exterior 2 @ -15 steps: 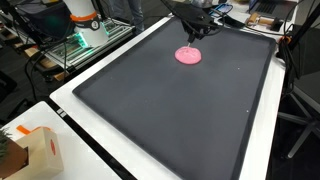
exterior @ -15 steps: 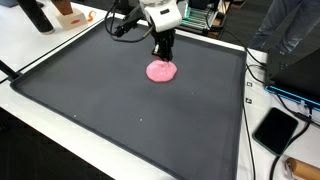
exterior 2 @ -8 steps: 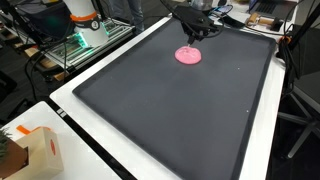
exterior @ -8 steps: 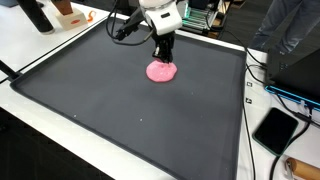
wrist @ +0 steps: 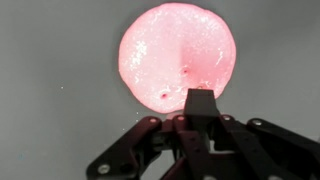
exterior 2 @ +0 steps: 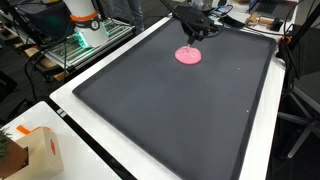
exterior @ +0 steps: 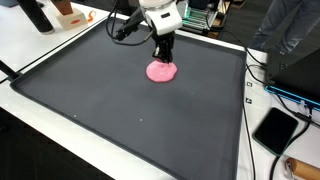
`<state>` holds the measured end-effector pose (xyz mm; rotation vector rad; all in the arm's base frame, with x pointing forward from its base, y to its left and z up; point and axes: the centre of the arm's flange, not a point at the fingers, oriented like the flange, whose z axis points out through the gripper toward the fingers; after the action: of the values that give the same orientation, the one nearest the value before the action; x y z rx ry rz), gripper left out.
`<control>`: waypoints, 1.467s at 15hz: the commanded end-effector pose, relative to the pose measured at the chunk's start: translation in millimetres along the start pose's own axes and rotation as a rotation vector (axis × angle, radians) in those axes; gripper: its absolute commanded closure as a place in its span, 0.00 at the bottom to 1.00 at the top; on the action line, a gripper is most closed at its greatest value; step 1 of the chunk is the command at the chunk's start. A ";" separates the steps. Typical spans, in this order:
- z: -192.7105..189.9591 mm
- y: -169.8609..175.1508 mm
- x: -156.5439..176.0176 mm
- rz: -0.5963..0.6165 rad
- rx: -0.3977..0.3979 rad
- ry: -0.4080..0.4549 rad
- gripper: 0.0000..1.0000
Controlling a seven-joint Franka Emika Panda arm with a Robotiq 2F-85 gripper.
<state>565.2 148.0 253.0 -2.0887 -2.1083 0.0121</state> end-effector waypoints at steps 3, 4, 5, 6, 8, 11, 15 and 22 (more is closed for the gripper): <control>-7.0 -6.1 -2.9 -0.027 0.004 -0.016 0.96; -9.6 -6.3 -2.6 -0.029 0.003 -0.016 0.96; -13.4 -6.3 -2.6 -0.030 -0.002 -0.024 0.96; -17.1 -6.5 -2.5 -0.031 -0.004 -0.026 0.96; -27.4 -7.1 -1.4 -0.031 -0.013 -0.035 0.96; -46.8 -8.5 1.6 -0.042 -0.032 -0.040 0.96; -78.8 -11.9 4.7 -0.041 -0.070 -0.056 0.96; -138.1 -19.1 11.1 0.088 -0.151 -0.049 0.96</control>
<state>570.1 143.4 371.1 -2.2010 -2.1674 -0.0950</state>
